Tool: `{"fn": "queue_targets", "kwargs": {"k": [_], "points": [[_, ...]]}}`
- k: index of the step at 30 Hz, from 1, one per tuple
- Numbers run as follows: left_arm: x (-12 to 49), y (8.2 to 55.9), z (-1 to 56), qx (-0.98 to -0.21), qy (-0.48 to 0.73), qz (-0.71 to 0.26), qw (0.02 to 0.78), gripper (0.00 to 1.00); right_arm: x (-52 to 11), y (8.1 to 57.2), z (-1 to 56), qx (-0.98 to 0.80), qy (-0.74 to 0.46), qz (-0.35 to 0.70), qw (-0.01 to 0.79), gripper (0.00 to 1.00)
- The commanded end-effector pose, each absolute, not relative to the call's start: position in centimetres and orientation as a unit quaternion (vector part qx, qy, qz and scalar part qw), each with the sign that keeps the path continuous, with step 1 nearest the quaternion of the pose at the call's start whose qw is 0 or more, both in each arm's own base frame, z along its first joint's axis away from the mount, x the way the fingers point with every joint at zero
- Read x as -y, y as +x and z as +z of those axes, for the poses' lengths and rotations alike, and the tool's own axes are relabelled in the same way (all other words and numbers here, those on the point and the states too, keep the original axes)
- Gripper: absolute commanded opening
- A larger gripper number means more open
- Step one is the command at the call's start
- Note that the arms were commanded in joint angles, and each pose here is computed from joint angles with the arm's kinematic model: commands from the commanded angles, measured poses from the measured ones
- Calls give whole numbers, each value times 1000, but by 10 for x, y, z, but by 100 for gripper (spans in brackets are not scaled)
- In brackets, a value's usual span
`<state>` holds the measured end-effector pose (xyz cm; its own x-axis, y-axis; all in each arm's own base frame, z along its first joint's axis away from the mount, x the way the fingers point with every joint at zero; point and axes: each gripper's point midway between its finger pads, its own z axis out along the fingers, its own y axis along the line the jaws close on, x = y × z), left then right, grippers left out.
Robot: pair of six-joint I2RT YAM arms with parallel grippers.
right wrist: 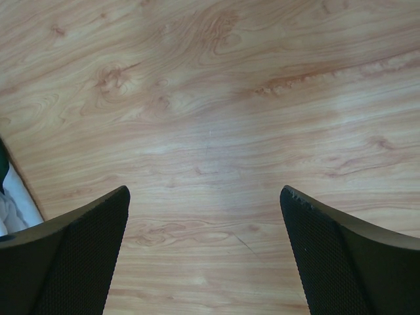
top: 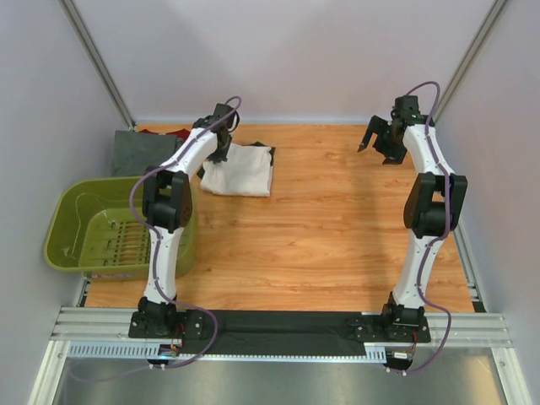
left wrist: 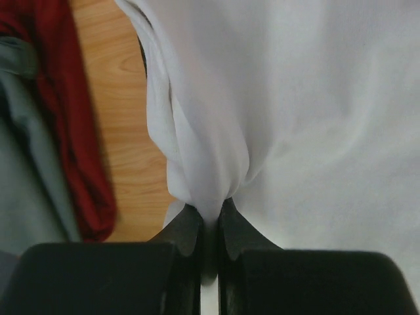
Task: Fold and stack the t-shirts
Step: Neatly place the folded tshirt to the corner
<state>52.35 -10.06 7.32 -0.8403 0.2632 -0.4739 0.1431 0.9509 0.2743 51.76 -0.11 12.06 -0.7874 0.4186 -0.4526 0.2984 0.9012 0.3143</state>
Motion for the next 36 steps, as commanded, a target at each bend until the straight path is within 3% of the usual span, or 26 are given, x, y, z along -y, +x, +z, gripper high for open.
{"fn": "queue_targets", "kwargs": {"k": [1,21,26,36], "points": [[59,529,158,-919,137,186,319,0,6,514,114,-940,210,102,250,98],[-67,535,252,-876,45,236,419,0,12,499,100,-947,215,75,228,100],[-75,537,257,-871,56,240,426,0,15,499,98,-950,209,66,223,100],[-158,530,261,-853,-19,310,419,0,16,495,90,-953,211,60,211,100]]}}
